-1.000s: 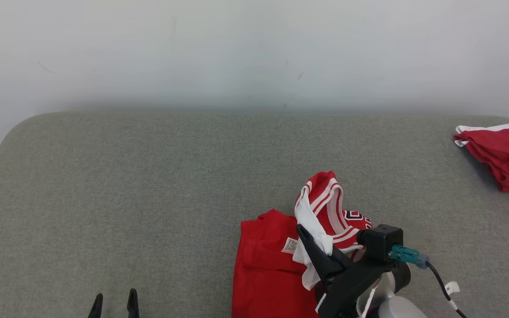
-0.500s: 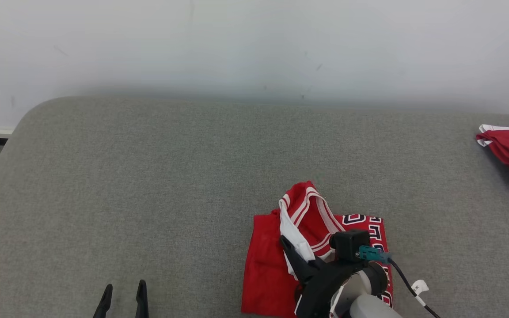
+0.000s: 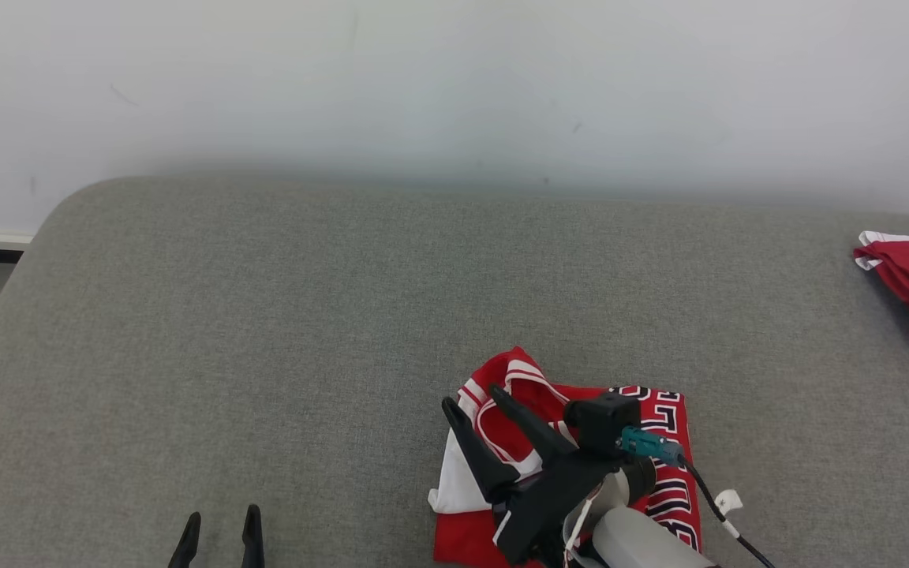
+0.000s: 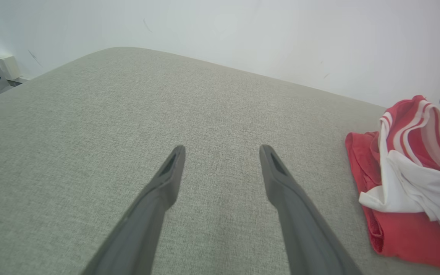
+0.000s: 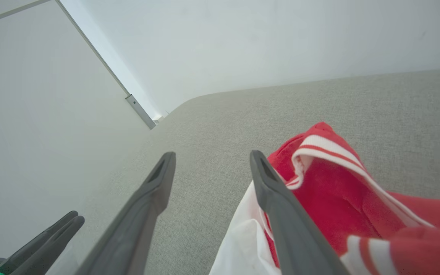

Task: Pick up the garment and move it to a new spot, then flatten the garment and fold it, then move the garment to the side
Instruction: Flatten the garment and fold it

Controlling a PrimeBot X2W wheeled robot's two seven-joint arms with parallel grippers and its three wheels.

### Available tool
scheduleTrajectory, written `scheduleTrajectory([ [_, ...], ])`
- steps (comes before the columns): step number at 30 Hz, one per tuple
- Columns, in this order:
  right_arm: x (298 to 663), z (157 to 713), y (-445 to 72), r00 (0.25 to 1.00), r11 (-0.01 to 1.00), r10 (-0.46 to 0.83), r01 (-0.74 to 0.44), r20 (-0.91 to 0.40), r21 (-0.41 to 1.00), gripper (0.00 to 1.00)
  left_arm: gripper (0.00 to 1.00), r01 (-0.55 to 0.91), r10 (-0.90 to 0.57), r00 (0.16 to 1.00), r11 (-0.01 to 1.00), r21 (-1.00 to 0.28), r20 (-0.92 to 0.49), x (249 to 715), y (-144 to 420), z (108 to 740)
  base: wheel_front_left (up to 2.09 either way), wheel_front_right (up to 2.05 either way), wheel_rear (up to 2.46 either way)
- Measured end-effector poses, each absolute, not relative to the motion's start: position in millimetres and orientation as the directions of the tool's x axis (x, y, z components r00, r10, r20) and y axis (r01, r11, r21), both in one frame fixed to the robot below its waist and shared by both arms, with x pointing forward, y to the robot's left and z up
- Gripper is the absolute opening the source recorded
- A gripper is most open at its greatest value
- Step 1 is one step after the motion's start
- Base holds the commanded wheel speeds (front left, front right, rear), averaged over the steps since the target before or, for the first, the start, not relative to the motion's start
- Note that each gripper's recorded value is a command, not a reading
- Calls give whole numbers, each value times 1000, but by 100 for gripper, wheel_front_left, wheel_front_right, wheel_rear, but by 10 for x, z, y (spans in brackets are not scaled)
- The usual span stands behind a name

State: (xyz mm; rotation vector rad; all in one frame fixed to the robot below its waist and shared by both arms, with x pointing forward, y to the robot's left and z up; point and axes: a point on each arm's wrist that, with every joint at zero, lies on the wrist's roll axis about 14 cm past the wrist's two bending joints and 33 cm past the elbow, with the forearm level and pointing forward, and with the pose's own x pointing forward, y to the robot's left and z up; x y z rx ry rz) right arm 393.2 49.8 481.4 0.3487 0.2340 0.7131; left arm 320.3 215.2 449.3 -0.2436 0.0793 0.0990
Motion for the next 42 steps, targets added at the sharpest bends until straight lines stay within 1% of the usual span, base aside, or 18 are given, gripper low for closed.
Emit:
scheduleTrajectory([
  [5, 4048, 5223, 400, 754, 692, 655, -625, 49, 361, 100, 100, -103, 84, 992, 966, -238, -91, 3179, 2138, 4488, 0, 0, 0],
  [9, 4199, 5464, 55, 793, 734, 596, -601, 125, 315, 100, 100, -98, 80, 993, 966, -238, -85, 3184, 2129, 4505, 0, 0, 0],
  [12, 4252, 5483, -291, 837, 784, 529, -546, 141, 296, 100, 100, -99, 82, 993, 967, -236, -81, 3174, 2136, 4514, 0, 0, 0],
  [17, 4148, 5240, -780, 902, 838, 424, -425, 82, 341, 100, 100, -106, 90, 993, 969, -224, -80, 3142, 2171, 4517, 0, 0, 0],
  [20, 4019, 5057, -948, 918, 860, 397, -380, 23, 341, 100, 100, -111, 95, 992, 969, -222, -82, 3127, 2185, 4511, 0, 0, 0],
  [22, 3928, 4981, -964, 920, 858, 392, -365, -3, 361, 100, 100, -116, 98, 991, 968, -222, -90, 3106, 2196, 4485, 0, 0, 0],
  [27, 3847, 4949, -888, 911, 853, 412, -372, -34, 365, 100, 100, -114, 96, 991, 969, -221, -93, 3119, 2191, 4477, 0, 0, 0],
  [35, 3851, 4878, -601, 863, 838, 495, -443, -103, 318, 100, 100, -123, 104, 990, 968, -217, -96, 3098, 2213, 4470, 0, 0, 0],
  [40, 3917, 4680, -499, 829, 840, 524, -465, -195, 281, 100, 100, -137, 117, 988, 966, -219, -104, 3060, 2243, 4448, 0, 0, 0],
  [41, 3923, 4641, -484, 823, 839, 528, -467, -211, 279, 83, 100, -140, 119, 987, 966, -219, -105, 3057, 2247, 4445, 0, 0, 0],
  [42, 3935, 4618, -466, 818, 838, 532, -471, -221, 276, 38, 100, -141, 120, 987, 965, -219, -106, 3055, 2250, 4443, 0, 0, 0],
])
